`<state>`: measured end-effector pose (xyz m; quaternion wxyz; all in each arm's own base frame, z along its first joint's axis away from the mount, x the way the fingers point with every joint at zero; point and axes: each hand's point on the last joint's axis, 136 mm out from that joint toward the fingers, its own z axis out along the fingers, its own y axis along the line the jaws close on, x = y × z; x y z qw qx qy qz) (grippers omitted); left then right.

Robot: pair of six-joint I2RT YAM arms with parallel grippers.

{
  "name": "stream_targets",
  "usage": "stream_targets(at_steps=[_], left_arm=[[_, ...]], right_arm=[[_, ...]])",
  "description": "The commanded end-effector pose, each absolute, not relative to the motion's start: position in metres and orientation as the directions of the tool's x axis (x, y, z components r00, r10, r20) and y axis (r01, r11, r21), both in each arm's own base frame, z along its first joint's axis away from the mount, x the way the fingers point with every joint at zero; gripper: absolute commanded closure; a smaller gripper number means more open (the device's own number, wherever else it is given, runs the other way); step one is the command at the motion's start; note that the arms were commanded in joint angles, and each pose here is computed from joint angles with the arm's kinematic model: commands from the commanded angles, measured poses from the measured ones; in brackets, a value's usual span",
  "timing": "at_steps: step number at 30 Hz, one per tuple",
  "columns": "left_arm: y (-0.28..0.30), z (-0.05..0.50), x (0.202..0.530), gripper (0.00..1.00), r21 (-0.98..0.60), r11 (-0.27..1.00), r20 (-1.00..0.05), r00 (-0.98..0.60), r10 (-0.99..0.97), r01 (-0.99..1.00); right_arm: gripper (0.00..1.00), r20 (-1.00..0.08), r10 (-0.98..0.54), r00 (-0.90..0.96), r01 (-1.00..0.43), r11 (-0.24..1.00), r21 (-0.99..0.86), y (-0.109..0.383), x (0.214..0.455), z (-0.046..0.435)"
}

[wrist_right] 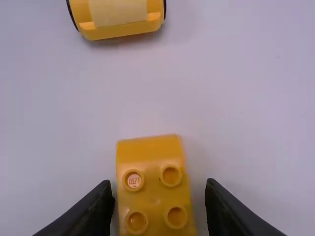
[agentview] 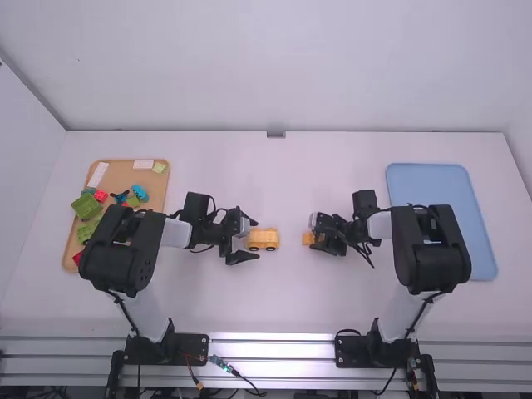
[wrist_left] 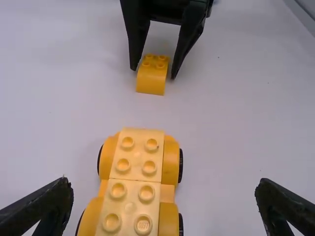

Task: Assemble lego blocks to make yellow taxi

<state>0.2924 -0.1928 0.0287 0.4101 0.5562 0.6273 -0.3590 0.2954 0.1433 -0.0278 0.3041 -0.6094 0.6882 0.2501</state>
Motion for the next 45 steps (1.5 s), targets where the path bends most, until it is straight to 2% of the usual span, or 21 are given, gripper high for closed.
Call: stream_targets(at_steps=[1, 7, 28, 29, 30, 32, 33, 40, 45], left_arm=[[-0.1945, 0.0325, 0.2915, 0.01, 0.008, 0.103, -0.925, -0.032, 0.378, 0.995], [-0.1941, 0.0312, 0.2916, 0.01, 0.005, 0.106, -0.922, -0.036, 0.385, 0.994], [-0.1958, 0.0232, 0.2920, 0.01, 0.030, 0.106, -0.902, -0.019, 0.431, 0.994], [-0.1958, 0.0234, 0.2922, 0.01, 0.032, 0.105, -0.902, -0.017, 0.431, 0.994], [-0.1959, 0.0234, 0.2921, 0.01, 0.032, 0.105, -0.902, -0.017, 0.431, 0.994], [-0.1958, 0.0233, 0.2921, 0.01, 0.031, 0.106, -0.902, -0.018, 0.431, 0.994], [-0.1959, 0.0235, 0.2921, 0.01, 0.031, 0.106, -0.902, -0.018, 0.431, 0.994], [-0.1952, 0.0238, 0.2925, 0.01, 0.031, 0.107, -0.903, -0.018, 0.428, 0.994], [-0.1945, 0.0238, 0.2928, 0.01, 0.030, 0.110, -0.903, -0.020, 0.428, 0.994]], right_arm=[[0.52, -0.735, -0.676, -0.061, -0.994, 0.107, -0.015, 0.1444, 0.2887, -0.0310], [0.54, -0.743, -0.665, -0.077, -0.992, 0.124, -0.008, 0.1402, 0.2901, -0.0296], [0.71, -0.754, -0.650, -0.090, -0.991, 0.137, 0.000, 0.1376, 0.2908, -0.0275], [0.60, -0.752, -0.653, -0.091, -0.990, 0.138, 0.001, 0.1374, 0.2908, -0.0280], [0.60, -0.752, -0.653, -0.091, -0.990, 0.138, 0.000, 0.1373, 0.2908, -0.0280], [0.52, -0.752, -0.653, -0.091, -0.990, 0.138, 0.000, 0.1371, 0.2910, -0.0279], [0.45, -0.752, -0.652, -0.091, -0.990, 0.138, 0.000, 0.1372, 0.2909, -0.0278], [0.44, -0.753, -0.652, -0.092, -0.990, 0.139, 0.000, 0.1382, 0.2915, -0.0276], [0.49, -0.750, -0.657, -0.074, -0.993, 0.119, -0.007, 0.1438, 0.2898, -0.0282]])
